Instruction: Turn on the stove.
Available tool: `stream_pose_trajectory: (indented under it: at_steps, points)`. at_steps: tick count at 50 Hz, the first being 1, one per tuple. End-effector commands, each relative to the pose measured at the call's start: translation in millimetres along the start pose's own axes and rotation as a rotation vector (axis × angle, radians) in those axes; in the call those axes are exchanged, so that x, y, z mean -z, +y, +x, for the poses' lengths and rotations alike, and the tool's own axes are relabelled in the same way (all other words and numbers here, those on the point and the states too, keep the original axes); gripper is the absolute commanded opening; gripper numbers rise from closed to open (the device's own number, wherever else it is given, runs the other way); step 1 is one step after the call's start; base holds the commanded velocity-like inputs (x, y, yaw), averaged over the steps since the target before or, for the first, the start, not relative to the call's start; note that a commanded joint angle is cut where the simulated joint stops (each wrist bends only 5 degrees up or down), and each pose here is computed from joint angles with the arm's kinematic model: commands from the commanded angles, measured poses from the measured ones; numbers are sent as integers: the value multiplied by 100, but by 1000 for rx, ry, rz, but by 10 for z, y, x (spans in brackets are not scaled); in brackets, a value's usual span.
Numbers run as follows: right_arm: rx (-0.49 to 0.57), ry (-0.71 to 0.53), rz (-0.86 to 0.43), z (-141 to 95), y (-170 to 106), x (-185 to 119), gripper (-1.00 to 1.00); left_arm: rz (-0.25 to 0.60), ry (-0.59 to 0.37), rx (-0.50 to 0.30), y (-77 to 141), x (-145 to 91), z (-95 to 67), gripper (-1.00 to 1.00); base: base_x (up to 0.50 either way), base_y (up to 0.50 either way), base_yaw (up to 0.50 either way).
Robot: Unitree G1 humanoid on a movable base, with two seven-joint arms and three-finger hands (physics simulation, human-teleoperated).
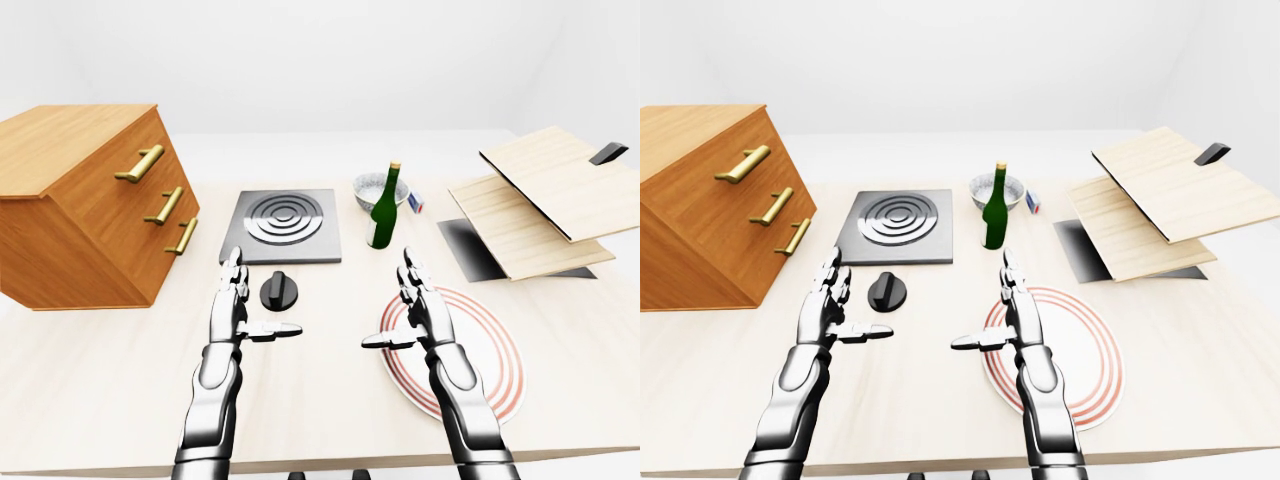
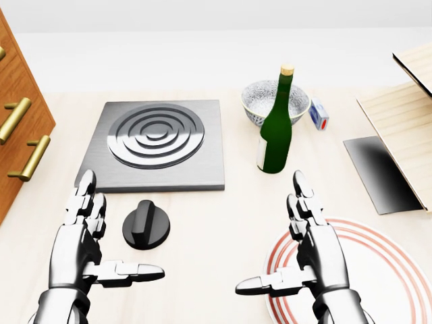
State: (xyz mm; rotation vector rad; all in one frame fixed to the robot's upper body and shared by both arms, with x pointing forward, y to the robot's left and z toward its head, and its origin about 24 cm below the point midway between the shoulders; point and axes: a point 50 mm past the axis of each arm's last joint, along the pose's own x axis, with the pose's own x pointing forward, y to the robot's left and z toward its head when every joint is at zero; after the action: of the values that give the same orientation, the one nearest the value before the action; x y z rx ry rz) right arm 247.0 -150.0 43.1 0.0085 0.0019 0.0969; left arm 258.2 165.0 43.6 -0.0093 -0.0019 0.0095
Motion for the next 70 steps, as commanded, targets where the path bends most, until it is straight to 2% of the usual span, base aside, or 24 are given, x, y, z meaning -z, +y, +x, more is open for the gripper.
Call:
stream_pose_trajectory:
  at_steps: [1,4,24,36,52,65,70]
  points:
    - [2,-34,4,-32,0,-10,100,-1,7,-3,14,21,18,100,0,0,0]
    - [-1,-43,-40,-43,24,10,100,-1,10,-2,14,29,24,100,0,0,0]
    - [6,-33,-7,-18,-10,-8,100,22,64,45,-145,249,85,100,0,0,0]
    - [11,-32,-5,7,-33,-9,100,34,176,57,-202,501,148,100,0,0,0]
    - [19,-29,0,36,-56,-12,100,42,268,98,-341,711,66,100,0,0,0]
    - [22,-30,5,37,-70,-25,100,4,288,209,-555,774,-83,100,0,0,0]
    - [28,-31,9,46,-91,-38,100,2,294,227,-596,786,-100,100,0,0,0]
